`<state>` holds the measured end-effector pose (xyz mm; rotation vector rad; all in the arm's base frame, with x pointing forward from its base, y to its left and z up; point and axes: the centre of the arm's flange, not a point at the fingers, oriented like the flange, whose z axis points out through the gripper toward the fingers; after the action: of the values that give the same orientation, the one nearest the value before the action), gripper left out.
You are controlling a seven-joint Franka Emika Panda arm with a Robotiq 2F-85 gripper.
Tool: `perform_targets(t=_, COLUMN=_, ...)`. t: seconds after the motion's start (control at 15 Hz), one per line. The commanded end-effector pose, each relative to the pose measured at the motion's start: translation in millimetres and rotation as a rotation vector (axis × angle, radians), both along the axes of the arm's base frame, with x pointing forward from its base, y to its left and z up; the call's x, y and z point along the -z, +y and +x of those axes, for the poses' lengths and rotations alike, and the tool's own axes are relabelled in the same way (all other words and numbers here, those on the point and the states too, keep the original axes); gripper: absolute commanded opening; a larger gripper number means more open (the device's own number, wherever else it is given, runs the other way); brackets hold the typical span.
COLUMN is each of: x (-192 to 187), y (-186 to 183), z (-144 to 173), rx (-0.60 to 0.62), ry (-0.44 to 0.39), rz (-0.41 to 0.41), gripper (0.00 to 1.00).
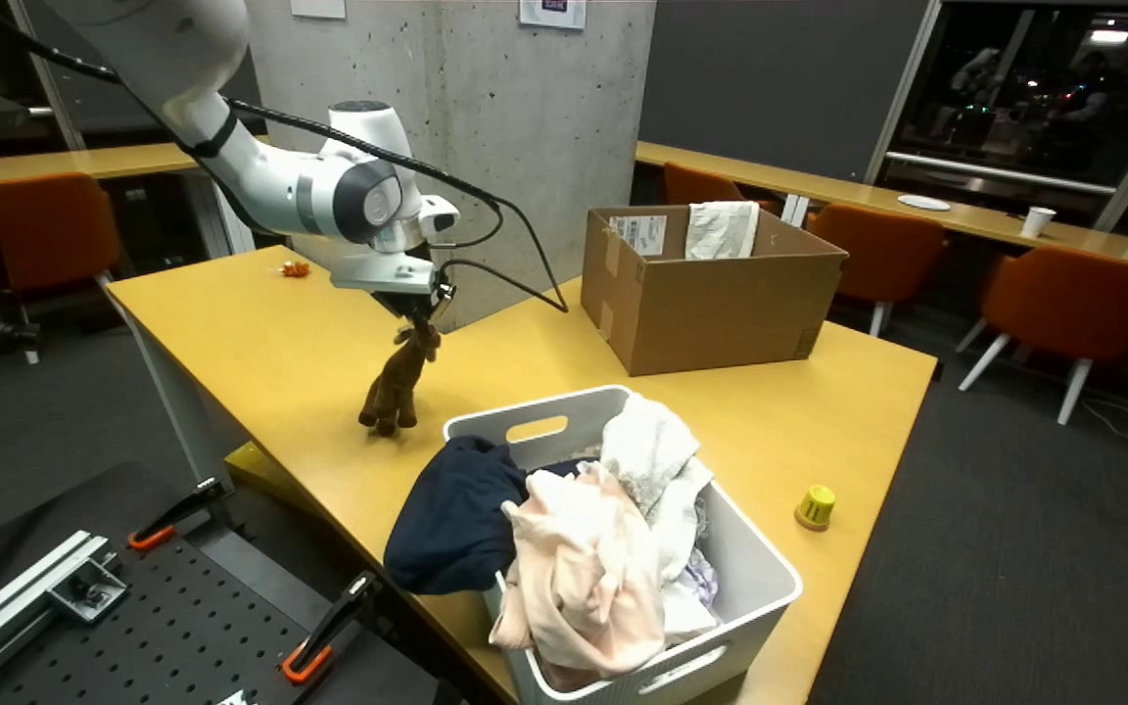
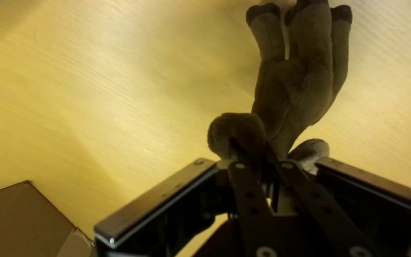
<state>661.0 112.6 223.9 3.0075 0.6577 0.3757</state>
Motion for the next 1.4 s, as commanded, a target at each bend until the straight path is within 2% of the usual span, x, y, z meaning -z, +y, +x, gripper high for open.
perform_targets(t=0.0, x=5.1, y=-6.7, z=38.7, rx=0.004, ry=-0.060, rz=-0.004, gripper=0.37)
perform_targets(t=0.07, x=3.5, y=-10.2, z=40.2, rx=0.009, ry=-0.061, rz=-0.005, gripper=0.37)
perform_targets(t=0.13, x=-1.7, y=-15.7, z=38.9, rx=0.019, ry=-0.067, rz=-0.020, gripper=0.42)
perform_targets(t=0.33, x=-33.1, y=-44.5, z=19.0, rx=0.061, ry=-0.066, rz=-0.064, gripper=0.64)
perform_targets(t=0.67, x=-91.0, y=-128.5, z=-36.4, rx=0.186, ry=-0.034, rz=-0.191, gripper=0.99)
perform_targets(t=0.87, x=-103.2, y=-163.6, z=-84.4, rx=0.261, ry=0.038, rz=-0.245, gripper=1.00)
perform_targets(t=1.13, x=-87.8, y=-170.5, z=-141.3, rx=0.316, ry=0.131, rz=-0.264, gripper=1.00)
perform_targets(t=1.33, x=-67.5, y=-170.0, z=-169.5, rx=0.337, ry=0.171, rz=-0.260, gripper=1.00)
